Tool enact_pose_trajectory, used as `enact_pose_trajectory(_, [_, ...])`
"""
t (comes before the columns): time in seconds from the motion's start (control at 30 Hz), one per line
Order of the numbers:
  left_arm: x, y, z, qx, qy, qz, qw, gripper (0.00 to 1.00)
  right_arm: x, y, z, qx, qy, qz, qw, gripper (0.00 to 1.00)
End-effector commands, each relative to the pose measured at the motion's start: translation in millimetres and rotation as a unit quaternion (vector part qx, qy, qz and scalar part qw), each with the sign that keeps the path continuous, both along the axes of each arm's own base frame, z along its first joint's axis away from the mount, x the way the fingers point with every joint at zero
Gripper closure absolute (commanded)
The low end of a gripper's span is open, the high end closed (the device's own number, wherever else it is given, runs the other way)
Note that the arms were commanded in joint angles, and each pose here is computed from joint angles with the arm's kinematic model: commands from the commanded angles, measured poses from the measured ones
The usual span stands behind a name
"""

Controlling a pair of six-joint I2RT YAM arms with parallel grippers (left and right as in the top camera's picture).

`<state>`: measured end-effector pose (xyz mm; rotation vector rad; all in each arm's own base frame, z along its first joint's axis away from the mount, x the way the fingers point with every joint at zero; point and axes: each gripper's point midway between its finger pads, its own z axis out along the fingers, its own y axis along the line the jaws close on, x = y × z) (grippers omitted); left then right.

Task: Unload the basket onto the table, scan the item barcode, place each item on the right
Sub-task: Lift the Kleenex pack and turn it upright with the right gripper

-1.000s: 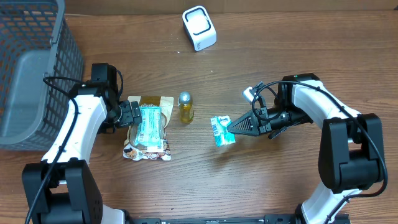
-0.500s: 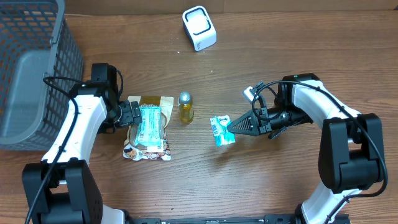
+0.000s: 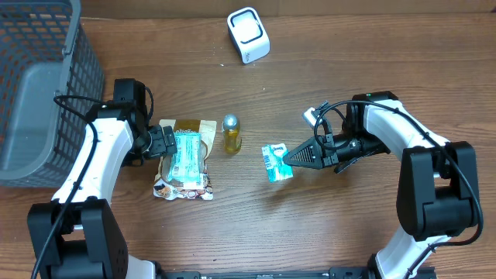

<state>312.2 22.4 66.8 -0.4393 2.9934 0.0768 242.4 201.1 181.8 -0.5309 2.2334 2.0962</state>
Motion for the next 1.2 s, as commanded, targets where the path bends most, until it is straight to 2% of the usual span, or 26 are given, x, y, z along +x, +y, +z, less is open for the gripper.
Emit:
enact_pose_trajectory(0.0, [4,-2,3,-0.003,-0.004,-0.008,1.000,0.00,1,2,12,0.017,-0.023,-0.010,1.000,0.96])
enact_pose_trajectory(0.23, [4,-2,3,-0.003,-0.004,-0.008,1.000,0.00,-13,0,15,0.015,-0.022,-0.009,1.000,0.96])
enact_pose_trajectory(0.63, [4,-2,3,-0.003,-0.004,-0.008,1.000,0.01,-43,-4,53,0.021,-0.077,-0.010,0.997,0.96])
enact_pose_trajectory(1.17, [4,-2,3,-0.003,-0.004,-0.008,1.000,0.00,-45,-4,58,0.023,-0.084,-0.012,0.996,0.96])
